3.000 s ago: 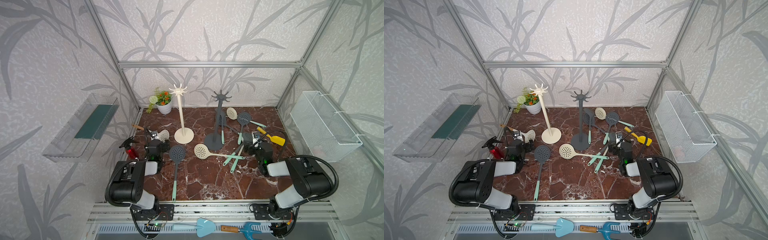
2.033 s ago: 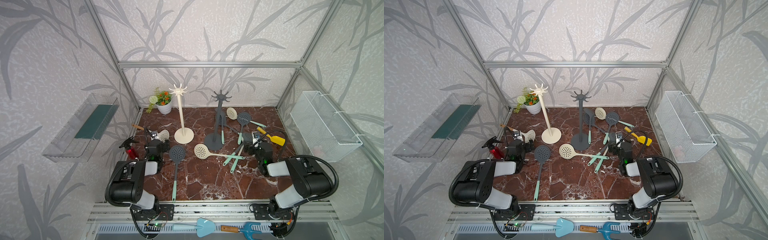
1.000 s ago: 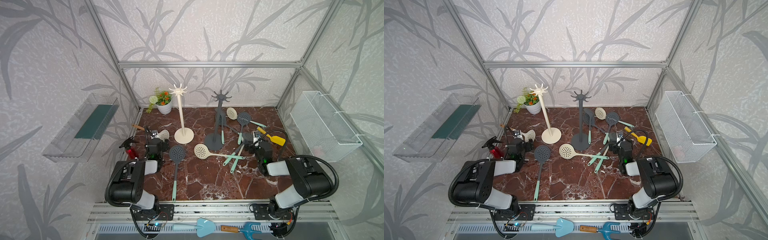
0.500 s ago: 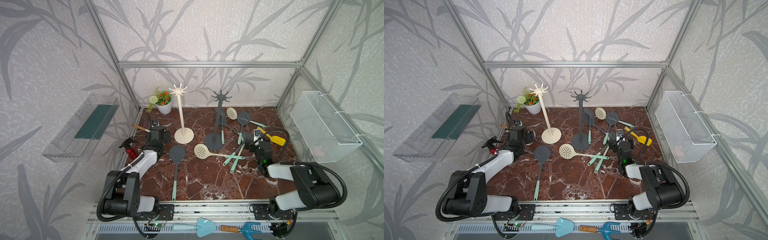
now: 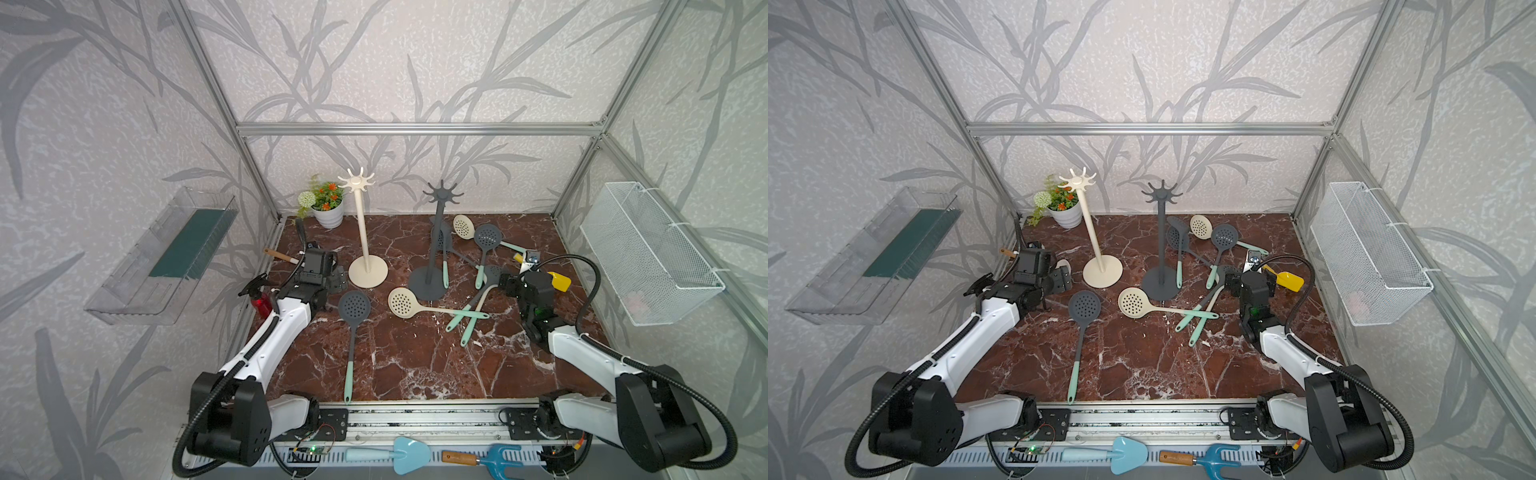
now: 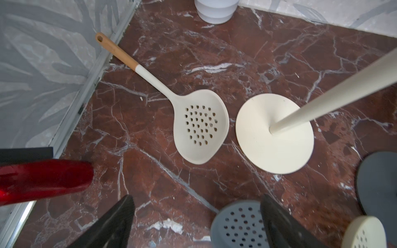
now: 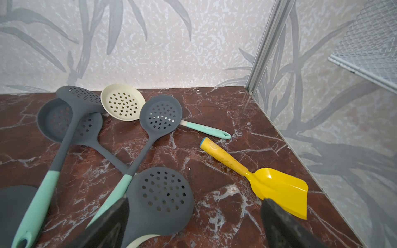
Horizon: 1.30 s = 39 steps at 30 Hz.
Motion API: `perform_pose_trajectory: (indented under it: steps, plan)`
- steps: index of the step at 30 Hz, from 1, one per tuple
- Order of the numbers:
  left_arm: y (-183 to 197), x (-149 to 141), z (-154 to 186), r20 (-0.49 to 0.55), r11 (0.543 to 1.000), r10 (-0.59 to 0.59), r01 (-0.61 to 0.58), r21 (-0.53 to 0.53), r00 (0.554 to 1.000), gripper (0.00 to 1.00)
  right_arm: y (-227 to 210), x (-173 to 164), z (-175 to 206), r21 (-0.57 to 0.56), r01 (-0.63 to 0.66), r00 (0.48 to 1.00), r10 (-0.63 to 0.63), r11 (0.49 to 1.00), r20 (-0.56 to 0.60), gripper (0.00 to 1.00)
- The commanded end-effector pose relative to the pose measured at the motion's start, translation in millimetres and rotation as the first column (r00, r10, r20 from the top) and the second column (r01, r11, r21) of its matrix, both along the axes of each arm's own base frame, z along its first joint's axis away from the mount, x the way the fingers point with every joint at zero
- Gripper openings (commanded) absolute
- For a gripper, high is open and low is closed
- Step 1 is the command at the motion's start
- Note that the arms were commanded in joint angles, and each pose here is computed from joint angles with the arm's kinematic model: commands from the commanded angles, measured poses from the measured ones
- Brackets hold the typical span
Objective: Hang the skimmer on the kitchen utensil rack
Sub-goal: Pick up the skimmer from the center of the board.
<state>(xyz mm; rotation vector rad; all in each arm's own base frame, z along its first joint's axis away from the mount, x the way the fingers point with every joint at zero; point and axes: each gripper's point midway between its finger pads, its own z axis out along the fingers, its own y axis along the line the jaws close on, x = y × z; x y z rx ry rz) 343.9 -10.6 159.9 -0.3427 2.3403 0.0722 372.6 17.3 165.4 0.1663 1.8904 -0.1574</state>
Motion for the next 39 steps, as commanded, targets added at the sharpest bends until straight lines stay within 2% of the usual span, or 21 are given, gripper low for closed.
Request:
perform_pose_trajectory:
  steps: [1,7,13,18,24,29,39]
  plan:
    - [-22.0,-21.7,-4.9,-0.075,0.99,-0.074,0.064,-0.122,0.994,0.9,2.7,-8.0,-3.6,0.054,0.029,0.996,-0.024,0.998,-0.088,0.96]
    - [-46.7,-36.1,-6.6,-0.106,0.975,-0.148,0.127,-0.181,0.983,0.88,31.9,-21.5,0.7,0.194,-0.054,0.988,0.081,0.979,-0.13,0.95]
    - [-75.4,-46.8,-7.0,-0.121,0.958,-0.26,0.24,-0.156,0.958,0.87,64.7,-41.2,-2.4,0.309,-0.107,0.974,0.162,0.945,-0.156,0.92]
    - [-94.3,-58.3,-9.1,-0.129,0.931,-0.358,0.342,-0.127,0.925,0.86,84.5,-51.2,-8.6,0.346,-0.121,0.958,0.201,0.93,-0.203,0.88]
    - [-112.2,-70.6,-6.4,-0.135,0.884,-0.467,0.458,-0.095,0.874,0.86,87.1,-62.0,-23.5,0.378,-0.081,0.935,0.202,0.922,-0.291,0.82]
    - [-129.9,-79.6,4.7,-0.099,0.821,-0.57,0.566,-0.073,0.815,0.86,84.4,-69.2,-26.6,0.392,-0.029,0.919,0.179,0.92,-0.352,0.77]
    - [-150.6,-96.2,10.5,-0.13,0.718,-0.694,0.695,-0.038,0.709,0.86,95.7,-83.7,-42.8,0.529,0.079,0.884,0.186,0.845,-0.429,0.64]
